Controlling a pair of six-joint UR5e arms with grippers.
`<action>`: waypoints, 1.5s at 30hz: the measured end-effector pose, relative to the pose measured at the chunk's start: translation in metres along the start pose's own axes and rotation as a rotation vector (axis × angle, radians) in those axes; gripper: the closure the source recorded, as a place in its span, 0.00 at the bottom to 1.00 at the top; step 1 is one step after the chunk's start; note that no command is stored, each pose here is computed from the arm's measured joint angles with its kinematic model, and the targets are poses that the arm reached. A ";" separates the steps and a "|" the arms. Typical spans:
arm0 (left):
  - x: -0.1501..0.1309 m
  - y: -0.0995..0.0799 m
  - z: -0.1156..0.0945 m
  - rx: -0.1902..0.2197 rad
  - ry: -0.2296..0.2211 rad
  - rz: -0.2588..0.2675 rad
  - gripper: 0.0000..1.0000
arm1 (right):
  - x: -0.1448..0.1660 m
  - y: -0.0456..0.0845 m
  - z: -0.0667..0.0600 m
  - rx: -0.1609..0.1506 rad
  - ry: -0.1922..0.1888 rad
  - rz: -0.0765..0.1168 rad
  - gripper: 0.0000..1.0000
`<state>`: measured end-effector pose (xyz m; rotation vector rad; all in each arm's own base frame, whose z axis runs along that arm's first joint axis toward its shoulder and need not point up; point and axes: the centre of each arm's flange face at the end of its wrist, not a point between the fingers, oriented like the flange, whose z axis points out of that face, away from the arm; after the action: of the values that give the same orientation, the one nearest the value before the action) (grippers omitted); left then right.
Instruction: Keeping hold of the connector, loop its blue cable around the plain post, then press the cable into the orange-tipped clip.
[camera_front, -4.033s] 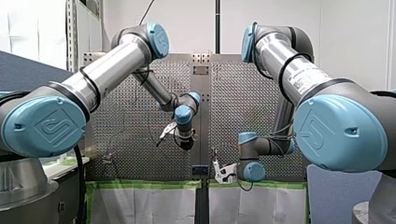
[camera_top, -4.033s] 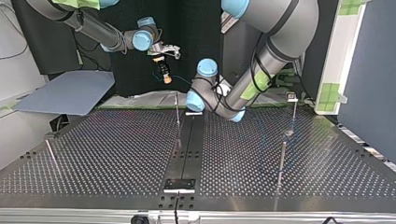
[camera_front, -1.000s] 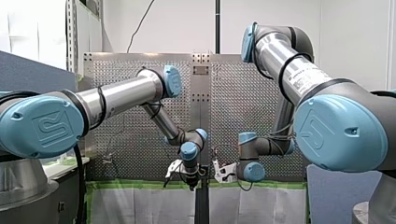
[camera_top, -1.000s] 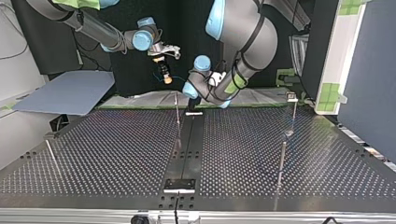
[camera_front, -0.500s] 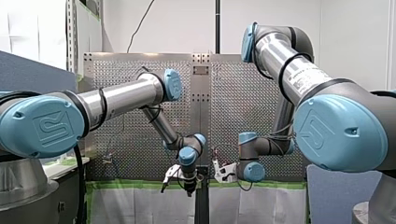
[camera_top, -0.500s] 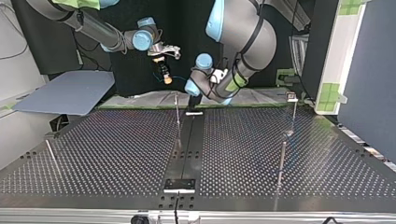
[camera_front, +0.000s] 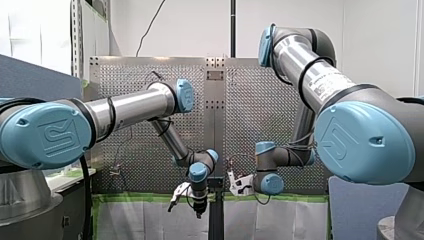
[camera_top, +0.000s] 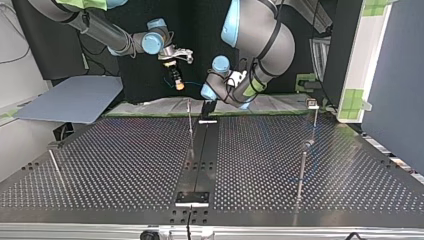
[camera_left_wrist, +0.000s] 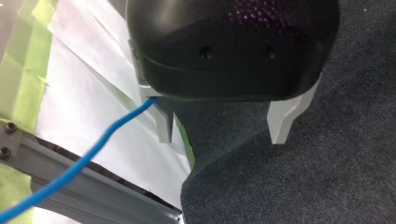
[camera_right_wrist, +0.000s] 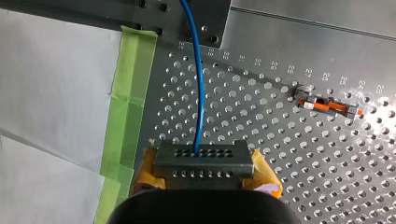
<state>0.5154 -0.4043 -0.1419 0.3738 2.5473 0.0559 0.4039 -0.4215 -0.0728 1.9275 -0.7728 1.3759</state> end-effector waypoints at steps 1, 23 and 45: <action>0.000 0.000 0.000 -0.001 0.001 0.000 0.00 | 0.000 0.000 0.000 0.000 0.000 0.000 1.00; -0.002 -0.003 0.002 0.025 -0.015 0.056 1.00 | 0.000 -0.001 0.000 0.009 0.001 0.000 1.00; -0.012 0.012 -0.015 -0.082 -0.086 0.034 1.00 | -0.001 0.004 0.000 -0.005 -0.010 0.009 1.00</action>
<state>0.5201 -0.3951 -0.1221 0.3794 2.4451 0.1538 0.3999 -0.4240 -0.0733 1.9306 -0.7901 1.3702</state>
